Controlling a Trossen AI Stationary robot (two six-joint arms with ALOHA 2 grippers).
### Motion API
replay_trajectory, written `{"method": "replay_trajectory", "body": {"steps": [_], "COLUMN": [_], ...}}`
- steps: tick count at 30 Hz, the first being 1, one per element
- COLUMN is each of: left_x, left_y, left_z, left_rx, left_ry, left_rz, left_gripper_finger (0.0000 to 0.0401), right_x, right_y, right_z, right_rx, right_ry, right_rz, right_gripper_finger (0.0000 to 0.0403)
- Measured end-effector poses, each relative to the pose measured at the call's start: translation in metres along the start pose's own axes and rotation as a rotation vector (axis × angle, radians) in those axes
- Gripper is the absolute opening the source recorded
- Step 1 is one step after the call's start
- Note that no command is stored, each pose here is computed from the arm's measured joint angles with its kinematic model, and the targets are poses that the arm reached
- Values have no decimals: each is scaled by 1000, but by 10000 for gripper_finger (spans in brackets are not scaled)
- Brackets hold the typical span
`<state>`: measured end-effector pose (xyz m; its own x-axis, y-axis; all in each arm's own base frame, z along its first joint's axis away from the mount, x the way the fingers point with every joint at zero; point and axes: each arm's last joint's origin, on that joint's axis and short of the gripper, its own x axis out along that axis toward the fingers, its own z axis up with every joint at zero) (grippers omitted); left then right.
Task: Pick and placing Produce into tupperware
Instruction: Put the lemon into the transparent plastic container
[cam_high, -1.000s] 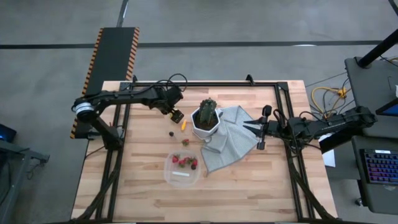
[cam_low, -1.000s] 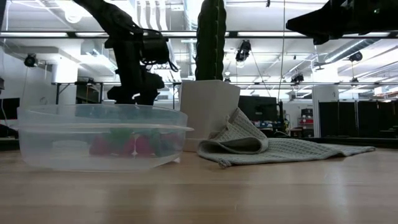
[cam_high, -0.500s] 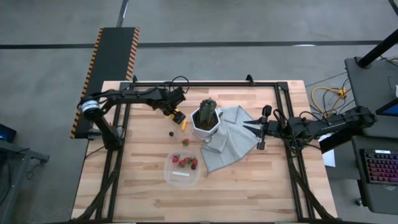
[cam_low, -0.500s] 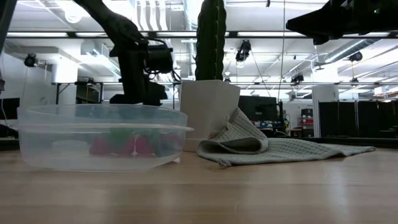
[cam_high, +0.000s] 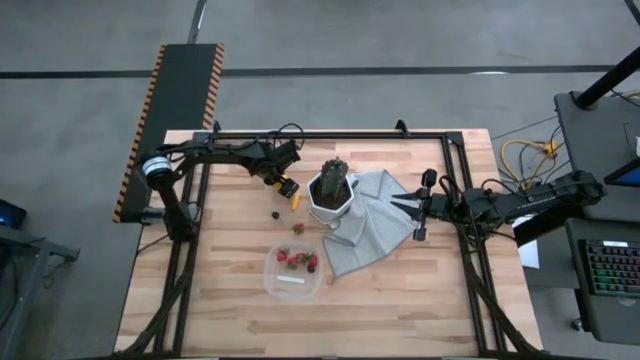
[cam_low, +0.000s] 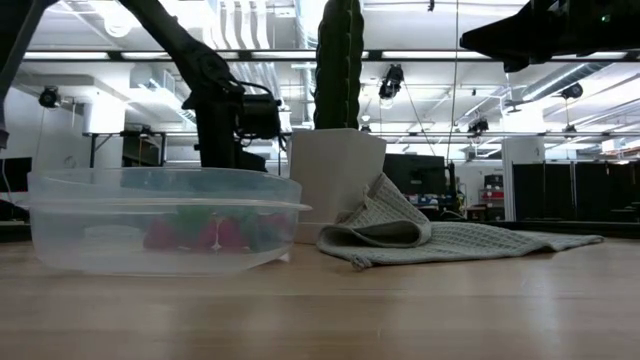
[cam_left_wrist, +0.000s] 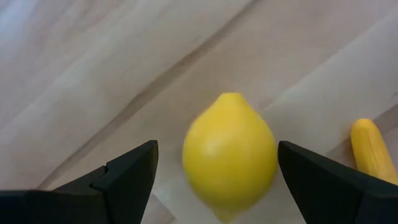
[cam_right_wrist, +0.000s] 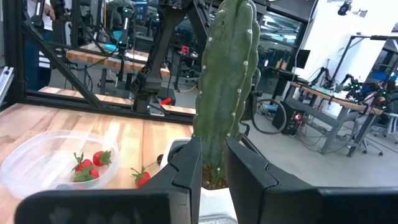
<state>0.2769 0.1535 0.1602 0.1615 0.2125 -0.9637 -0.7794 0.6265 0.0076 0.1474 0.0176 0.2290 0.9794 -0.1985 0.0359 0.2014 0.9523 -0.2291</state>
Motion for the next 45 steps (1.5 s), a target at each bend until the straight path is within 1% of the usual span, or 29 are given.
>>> {"method": "replay_trajectory", "body": {"steps": [13, 16, 23, 30, 40, 45], "left_x": [0, 0, 1, 1, 1, -7], "left_y": [-1, -1, -2, -1, -1, 1], "left_z": [2, 2, 1, 1, 1, 0], "left_rx": [-4, -4, -3, -6, -8, -9], "left_ry": [-20, -14, 2, 1, 0, -3], "left_rz": [-13, -24, -56, -52, -48, -48], "left_gripper_finger": [315, 309, 262, 183, 183, 183], "right_x": [0, 0, 0, 0, 0, 0], "right_y": [0, 0, 0, 0, 0, 0], "right_z": [0, -1, -1, -1, -1, -1], "right_rx": [-1, -3, -6, -6, -21, -21], "right_ry": [2, 6, 14, 14, 14, 14], "right_rz": [0, 2, 3, 3, 3, 4], "right_gripper_finger": [57, 57, 57, 57, 56, 56]}}
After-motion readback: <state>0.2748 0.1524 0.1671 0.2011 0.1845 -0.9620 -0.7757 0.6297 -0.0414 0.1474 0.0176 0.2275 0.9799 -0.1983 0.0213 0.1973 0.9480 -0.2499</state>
